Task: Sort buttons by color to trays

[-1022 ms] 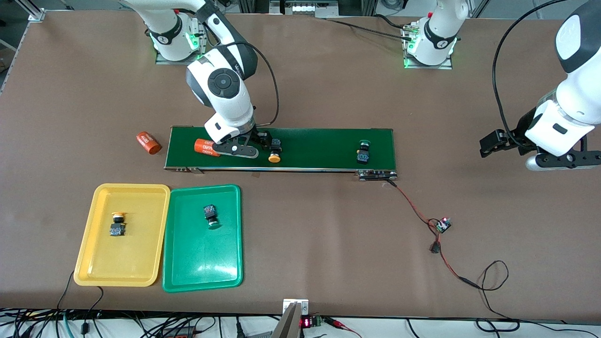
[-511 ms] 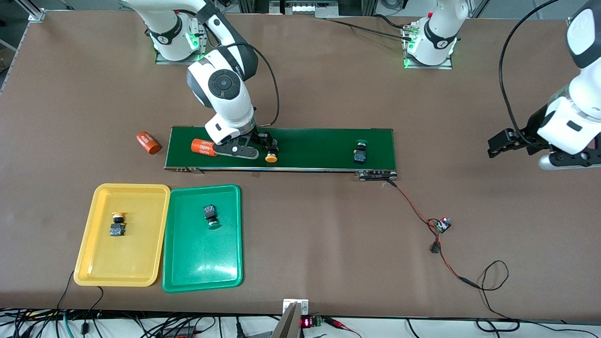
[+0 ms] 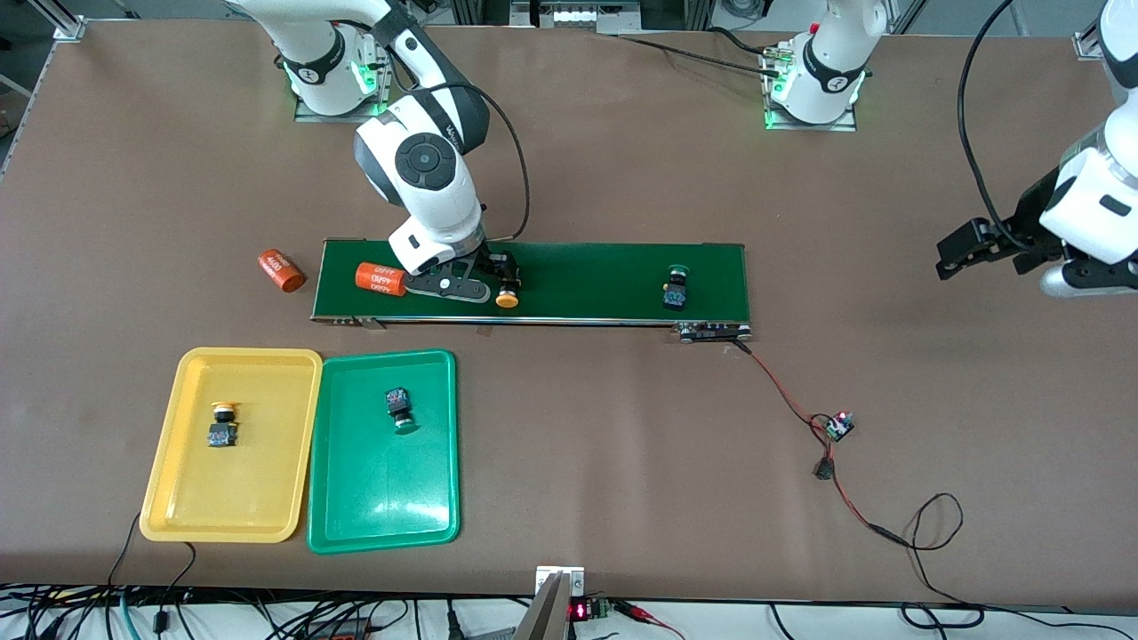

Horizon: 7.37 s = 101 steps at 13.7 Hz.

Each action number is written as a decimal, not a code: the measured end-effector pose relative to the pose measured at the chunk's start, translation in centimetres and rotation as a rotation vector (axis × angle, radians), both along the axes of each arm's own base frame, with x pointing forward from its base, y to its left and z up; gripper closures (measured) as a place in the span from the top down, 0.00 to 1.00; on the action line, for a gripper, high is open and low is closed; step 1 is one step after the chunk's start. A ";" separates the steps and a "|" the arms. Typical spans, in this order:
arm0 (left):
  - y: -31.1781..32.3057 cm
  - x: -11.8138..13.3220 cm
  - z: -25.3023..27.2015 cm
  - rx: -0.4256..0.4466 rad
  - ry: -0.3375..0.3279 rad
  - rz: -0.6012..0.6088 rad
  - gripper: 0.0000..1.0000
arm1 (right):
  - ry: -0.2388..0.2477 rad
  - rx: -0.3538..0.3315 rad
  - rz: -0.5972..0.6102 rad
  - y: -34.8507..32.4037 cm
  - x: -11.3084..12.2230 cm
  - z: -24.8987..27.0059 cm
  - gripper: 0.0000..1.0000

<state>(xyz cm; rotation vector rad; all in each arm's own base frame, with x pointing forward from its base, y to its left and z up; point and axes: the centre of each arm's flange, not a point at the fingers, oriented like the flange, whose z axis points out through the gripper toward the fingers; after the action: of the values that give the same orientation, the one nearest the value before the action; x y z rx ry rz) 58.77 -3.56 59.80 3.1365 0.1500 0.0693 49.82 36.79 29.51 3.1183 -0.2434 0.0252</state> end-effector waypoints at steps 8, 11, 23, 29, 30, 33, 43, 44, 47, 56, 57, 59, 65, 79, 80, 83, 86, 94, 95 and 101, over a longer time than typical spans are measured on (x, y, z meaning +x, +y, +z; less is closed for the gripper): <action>3.4 0.2 -0.6 0.009 0.019 0.043 1.00 | 0.021 -0.009 0.000 0.0 0.0 -1.4 1.00; 2.7 0.1 -0.6 0.009 0.025 0.009 1.00 | 0.028 -0.012 0.000 0.0 0.0 -1.9 1.00; 3.1 -0.7 0.6 -0.027 0.020 -0.063 1.00 | 0.039 -0.022 -0.007 -0.6 0.3 -3.0 1.00; 3.2 -0.8 0.7 -0.027 0.018 -0.060 1.00 | 0.037 -0.024 0.014 -0.9 0.9 -3.1 0.98; 3.3 -0.7 0.7 -0.027 0.017 -0.059 1.00 | 0.036 -0.026 0.018 -1.1 1.1 -3.1 0.98; 3.4 -0.7 0.7 -0.027 0.016 -0.056 1.00 | 0.039 -0.031 0.028 -1.8 1.5 -3.4 0.88; 3.7 -0.7 0.7 -0.027 0.017 -0.051 1.00 | 0.047 -0.041 0.053 -2.6 2.2 -4.4 0.76; 3.7 -0.7 0.7 -0.027 0.017 -0.051 1.00 | 0.046 -0.040 0.055 -2.7 2.3 -4.3 0.67; 3.8 -0.7 0.7 -0.027 0.017 -0.050 1.00 | 0.036 -0.035 0.055 -2.6 2.7 -3.9 0.46; 3.9 -0.7 0.6 -0.027 0.018 -0.049 1.00 | 0.048 -0.087 0.124 -6.1 6.9 -0.5 0.39; 4.0 -0.7 0.6 -0.027 0.018 -0.047 1.00 | 0.048 -0.100 0.140 -7.4 8.1 0.9 0.39; 4.5 -0.7 0.6 -0.027 0.019 -0.037 1.00 | 0.031 -0.119 0.167 -10.4 10.7 4.2 0.39; 4.8 -0.7 0.5 -0.027 0.019 -0.032 1.00 | 0.031 -0.173 0.330 -21.6 15.1 5.8 0.39; 4.8 -0.7 0.5 -0.027 0.019 -0.032 1.00 | -0.082 -0.264 0.352 -31.3 19.0 -6.2 0.43; 4.8 -0.7 0.5 -0.027 0.019 -0.032 1.00 | -0.081 -0.264 0.353 -31.3 19.0 -6.4 0.43; 4.8 -0.7 0.5 -0.027 0.019 -0.032 1.00 | -0.085 -0.263 0.354 -31.3 19.1 -6.5 0.70; 4.8 -0.7 0.5 -0.027 0.019 -0.032 1.00 | -0.087 -0.263 0.355 -31.2 19.1 -6.5 0.80; 4.8 -0.6 0.4 -0.027 0.022 -0.032 1.00 | 0.038 -0.158 0.217 -27.3 17.4 -0.5 0.82; 4.8 -0.6 0.3 -0.027 0.023 -0.032 1.00 | 0.059 -0.125 0.180 -26.9 16.9 0.9 0.82; 4.8 -0.5 0.2 -0.027 0.024 -0.032 1.00 | 0.108 -0.068 0.010 -22.2 14.7 4.5 0.82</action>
<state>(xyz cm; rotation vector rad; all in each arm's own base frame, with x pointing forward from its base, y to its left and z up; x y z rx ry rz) 58.27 1.25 59.98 3.1130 0.0998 0.0302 64.50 14.61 34.00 3.0406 -0.2199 -0.1320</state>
